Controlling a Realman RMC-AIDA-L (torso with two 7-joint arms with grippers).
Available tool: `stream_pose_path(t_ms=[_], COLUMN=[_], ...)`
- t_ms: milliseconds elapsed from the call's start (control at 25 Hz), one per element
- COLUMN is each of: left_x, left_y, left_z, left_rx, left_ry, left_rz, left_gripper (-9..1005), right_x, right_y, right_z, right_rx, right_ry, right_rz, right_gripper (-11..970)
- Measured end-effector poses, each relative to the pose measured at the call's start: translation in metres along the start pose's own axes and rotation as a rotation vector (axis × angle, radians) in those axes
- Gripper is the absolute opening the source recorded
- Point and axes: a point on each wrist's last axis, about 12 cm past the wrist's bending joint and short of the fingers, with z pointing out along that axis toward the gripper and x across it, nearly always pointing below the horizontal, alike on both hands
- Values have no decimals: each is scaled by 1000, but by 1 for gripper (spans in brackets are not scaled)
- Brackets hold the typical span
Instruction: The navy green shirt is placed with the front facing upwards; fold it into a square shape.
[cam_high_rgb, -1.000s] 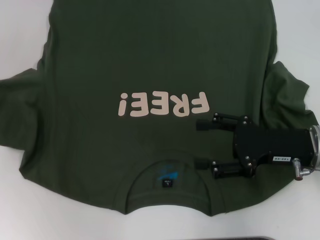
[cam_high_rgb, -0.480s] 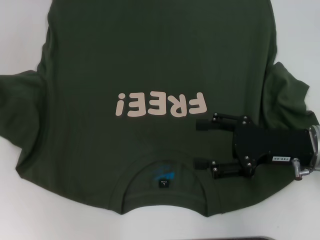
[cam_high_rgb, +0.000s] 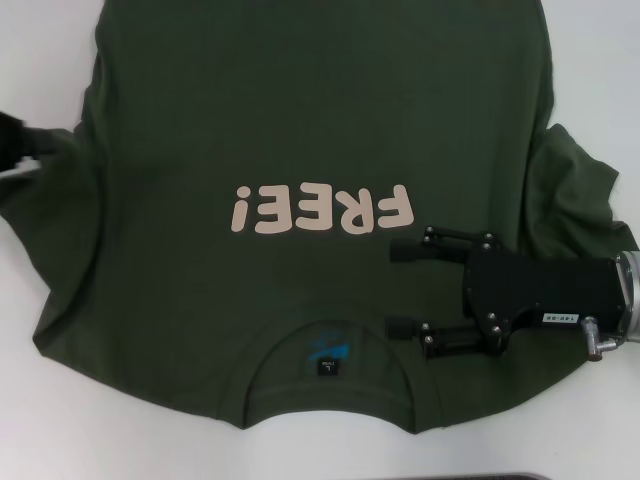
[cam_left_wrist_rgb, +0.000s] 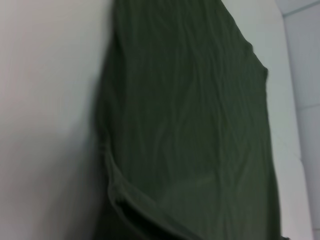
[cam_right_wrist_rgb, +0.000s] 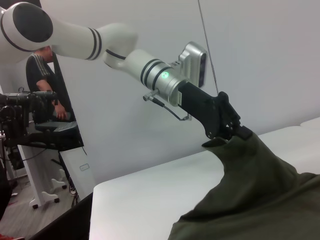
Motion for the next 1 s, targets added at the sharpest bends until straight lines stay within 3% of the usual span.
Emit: stream_pose_path(t_ms=[120,160,760,1000], left_x=[3,6,15,21], left_y=[-5,-9,-29,-22], left_z=[13,27,95,110], left_rx=[29,45,89,79], left_ry=[22,33,24,-47], left_rz=[0,0,-22,-77], left_gripper=[6,6,13,14], right_x=[0,0,0,4], right_y=[0,0,0,3], right_z=[0,0,1,0], right_rx=[1,1,-3,-4], right_ry=[0,0,1,-2], right_rz=[0,0,0,15], right_gripper=[895,895,895,894])
